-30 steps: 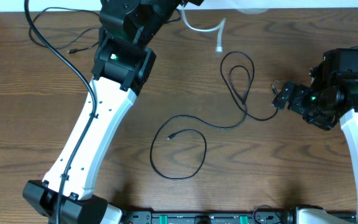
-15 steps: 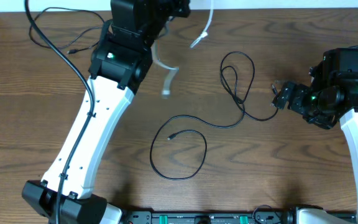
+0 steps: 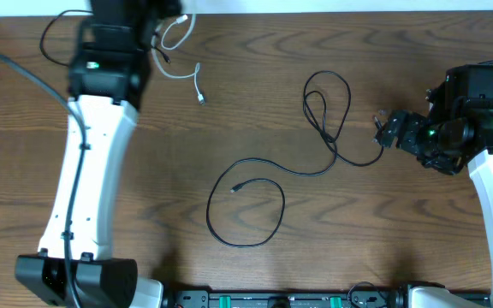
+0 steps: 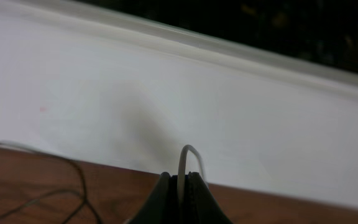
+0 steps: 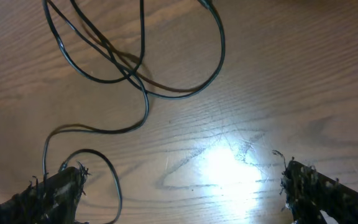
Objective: Untangle cables
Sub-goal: 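Carry the white cable to the top-left and lay it down with the left gripper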
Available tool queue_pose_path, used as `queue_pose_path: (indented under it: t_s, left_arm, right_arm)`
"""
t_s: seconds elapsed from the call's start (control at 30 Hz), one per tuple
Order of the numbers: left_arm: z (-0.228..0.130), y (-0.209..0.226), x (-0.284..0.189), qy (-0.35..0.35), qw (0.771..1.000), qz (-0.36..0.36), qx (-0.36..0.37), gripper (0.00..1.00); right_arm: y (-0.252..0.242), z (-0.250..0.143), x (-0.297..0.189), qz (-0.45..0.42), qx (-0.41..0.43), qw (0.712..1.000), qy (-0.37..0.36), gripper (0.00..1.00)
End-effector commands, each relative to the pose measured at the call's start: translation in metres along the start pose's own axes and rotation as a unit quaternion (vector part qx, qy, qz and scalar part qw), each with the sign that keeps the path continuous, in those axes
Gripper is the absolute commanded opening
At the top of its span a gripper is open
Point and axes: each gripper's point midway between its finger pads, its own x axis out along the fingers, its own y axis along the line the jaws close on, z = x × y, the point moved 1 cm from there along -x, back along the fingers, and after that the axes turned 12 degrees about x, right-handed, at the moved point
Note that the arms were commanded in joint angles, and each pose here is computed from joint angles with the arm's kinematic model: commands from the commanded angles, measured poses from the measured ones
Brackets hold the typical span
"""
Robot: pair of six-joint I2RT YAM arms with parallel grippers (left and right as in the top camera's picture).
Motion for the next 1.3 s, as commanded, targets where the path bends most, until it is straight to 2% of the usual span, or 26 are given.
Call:
queue_pose_path:
  t_s: [0.0, 0.23, 0.33, 0.53, 0.7, 0.77, 0.93, 1.03, 1.1, 1.2, 1.27]
  left_arm:
    - [0.01, 0.029, -0.003, -0.004, 0.996, -0.032, -0.088, 0.07]
    - [-0.011, 0.066, 0.009, 0.034, 0.989, -0.087, -0.118, 0.07]
    - [-0.028, 0.081, 0.015, 0.064, 0.98, -0.1, -0.161, 0.07]
    - [-0.047, 0.079, 0.023, 0.097, 0.963, -0.17, -0.183, 0.08]
    - [-0.042, 0.064, 0.021, 0.088, 0.963, -0.2, -0.158, 0.07]
    - [-0.032, 0.048, 0.017, 0.074, 0.957, -0.239, -0.149, 0.07]
    - [-0.011, 0.027, 0.01, 0.057, 0.94, -0.277, -0.19, 0.07]
    - [-0.012, 0.035, 0.013, 0.062, 0.939, -0.259, -0.217, 0.07]
    - [-0.023, 0.052, 0.017, 0.078, 0.944, -0.217, -0.235, 0.08]
    - [-0.07, 0.111, 0.018, 0.141, 0.95, -0.068, -0.27, 0.07]
    - [-0.091, 0.14, 0.014, 0.166, 0.954, -0.007, -0.249, 0.07]
  right_arm:
    - [0.002, 0.002, -0.001, 0.005, -0.007, 1.0, -0.003, 0.99]
    - [0.004, 0.004, -0.001, 0.009, -0.008, 1.0, -0.007, 0.99]
    - [0.004, 0.004, -0.001, 0.009, -0.008, 1.0, -0.008, 0.99]
    - [0.006, 0.007, -0.002, 0.012, -0.009, 1.0, -0.013, 0.99]
    - [0.007, 0.009, -0.002, 0.016, -0.006, 1.0, -0.018, 0.99]
    - [0.008, 0.01, -0.002, 0.017, -0.007, 1.0, -0.02, 0.99]
    - [0.008, 0.01, -0.002, 0.017, -0.007, 1.0, -0.02, 0.99]
    - [0.007, 0.009, -0.002, 0.016, -0.006, 1.0, -0.018, 0.99]
    - [0.007, 0.009, -0.002, 0.015, -0.006, 1.0, -0.017, 0.99]
    - [0.006, 0.008, -0.001, 0.014, -0.006, 1.0, -0.016, 0.99]
    - [0.007, 0.008, -0.001, 0.015, -0.006, 1.0, -0.016, 0.99]
